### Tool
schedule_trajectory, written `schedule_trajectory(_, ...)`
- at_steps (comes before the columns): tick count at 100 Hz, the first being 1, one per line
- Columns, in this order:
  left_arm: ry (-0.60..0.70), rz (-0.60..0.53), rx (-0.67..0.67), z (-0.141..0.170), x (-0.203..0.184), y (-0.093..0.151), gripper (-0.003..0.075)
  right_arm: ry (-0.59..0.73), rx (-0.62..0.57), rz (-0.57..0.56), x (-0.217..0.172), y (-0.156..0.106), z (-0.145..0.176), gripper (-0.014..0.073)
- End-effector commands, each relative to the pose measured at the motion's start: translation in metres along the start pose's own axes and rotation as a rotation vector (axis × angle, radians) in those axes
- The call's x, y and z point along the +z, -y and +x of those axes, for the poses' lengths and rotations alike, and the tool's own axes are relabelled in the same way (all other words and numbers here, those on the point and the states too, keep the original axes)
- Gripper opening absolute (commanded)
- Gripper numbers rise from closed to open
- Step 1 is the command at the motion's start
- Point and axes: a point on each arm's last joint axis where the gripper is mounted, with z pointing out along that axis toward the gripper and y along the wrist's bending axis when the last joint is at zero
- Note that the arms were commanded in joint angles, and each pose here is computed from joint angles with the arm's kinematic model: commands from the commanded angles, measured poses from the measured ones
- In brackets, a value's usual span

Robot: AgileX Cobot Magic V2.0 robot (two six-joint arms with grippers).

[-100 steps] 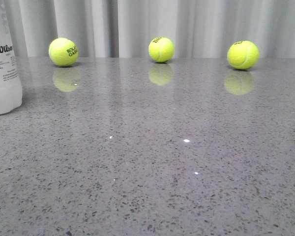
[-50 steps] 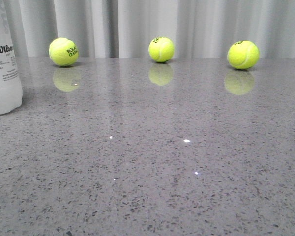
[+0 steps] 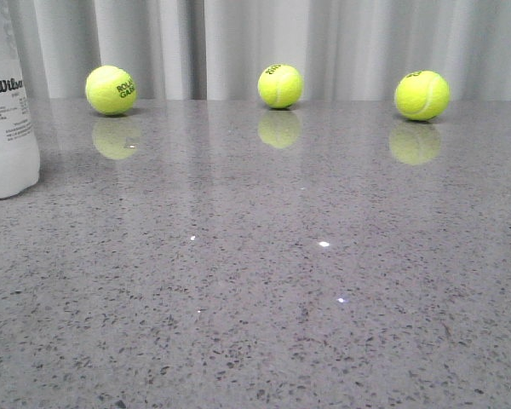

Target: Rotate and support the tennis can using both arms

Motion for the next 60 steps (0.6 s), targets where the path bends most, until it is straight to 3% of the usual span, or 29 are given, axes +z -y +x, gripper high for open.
schedule_trajectory(1, 0.111, -0.03, -0.008, -0.006, -0.004, -0.002, -0.0021, 0.102, -0.01, 0.006, -0.002, 0.0, -0.015, -0.007)
schedule_trajectory(31, 0.133, -0.13, 0.018, 0.032, -0.015, -0.005, -0.0021, 0.102, -0.01, 0.006, -0.002, 0.0, -0.015, -0.007)
schedule_trajectory(60, 0.116, -0.17, 0.025, 0.041, -0.014, -0.007, -0.0021, 0.098, -0.01, 0.006, -0.002, 0.0, -0.015, -0.007)
